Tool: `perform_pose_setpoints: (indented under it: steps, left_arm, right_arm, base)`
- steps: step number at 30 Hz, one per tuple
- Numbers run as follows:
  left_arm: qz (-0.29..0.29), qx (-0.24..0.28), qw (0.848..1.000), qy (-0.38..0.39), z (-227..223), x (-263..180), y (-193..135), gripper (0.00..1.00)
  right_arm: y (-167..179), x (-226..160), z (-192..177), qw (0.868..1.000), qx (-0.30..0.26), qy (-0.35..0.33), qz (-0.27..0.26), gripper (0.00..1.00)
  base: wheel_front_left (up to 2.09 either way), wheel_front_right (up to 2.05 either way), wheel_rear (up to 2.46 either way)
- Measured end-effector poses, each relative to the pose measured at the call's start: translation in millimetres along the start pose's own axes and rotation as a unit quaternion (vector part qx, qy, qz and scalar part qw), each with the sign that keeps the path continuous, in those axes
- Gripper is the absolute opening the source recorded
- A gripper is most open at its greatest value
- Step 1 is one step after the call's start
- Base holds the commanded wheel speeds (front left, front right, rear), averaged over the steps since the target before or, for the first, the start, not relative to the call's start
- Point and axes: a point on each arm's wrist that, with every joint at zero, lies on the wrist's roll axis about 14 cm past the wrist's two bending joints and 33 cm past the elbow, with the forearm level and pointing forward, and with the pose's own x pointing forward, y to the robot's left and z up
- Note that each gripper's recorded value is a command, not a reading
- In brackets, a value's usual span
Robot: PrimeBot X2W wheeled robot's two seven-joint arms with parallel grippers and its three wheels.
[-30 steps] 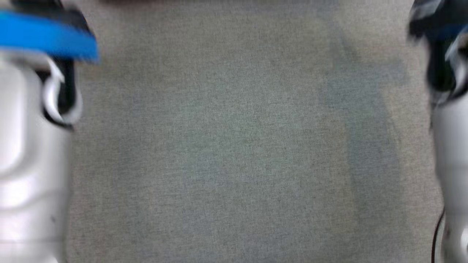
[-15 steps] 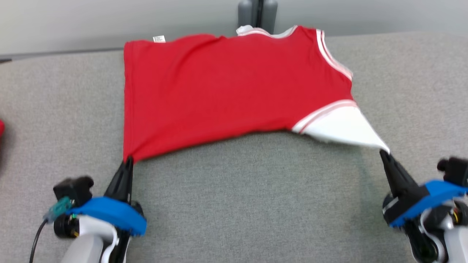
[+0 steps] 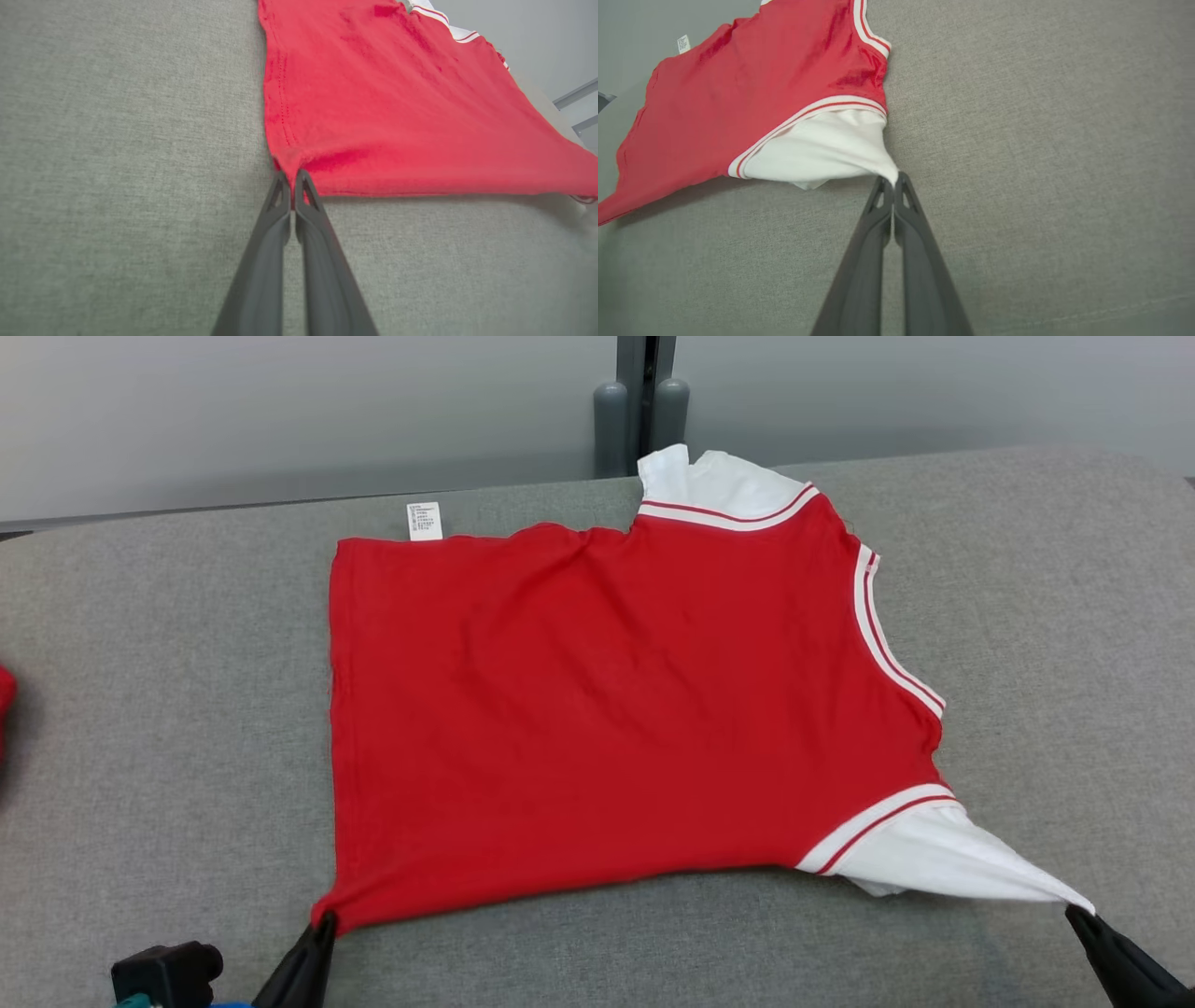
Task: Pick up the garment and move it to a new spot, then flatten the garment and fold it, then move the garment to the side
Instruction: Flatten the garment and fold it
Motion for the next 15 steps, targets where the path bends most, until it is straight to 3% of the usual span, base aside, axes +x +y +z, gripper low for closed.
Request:
perform_pose_setpoints:
  steps: [7, 15]
  left_arm:
    - [-0.010, -0.005, 1.000, -0.008, 12.3, -5.3, -14.2, 0.00]
    - [-0.046, -0.008, 0.998, -0.042, 52.9, 32.6, -40.8, 0.00]
  right_arm:
    - [5.0, 4.9, 0.7, 1.000, -0.007, 0.009, 0.004, 0.00]
    - [67.2, 58.1, 68.8, 0.994, -0.071, -0.056, 0.067, 0.00]
  base:
    - [0.00, 0.00, 0.00]
    - [0.00, 0.00, 0.00]
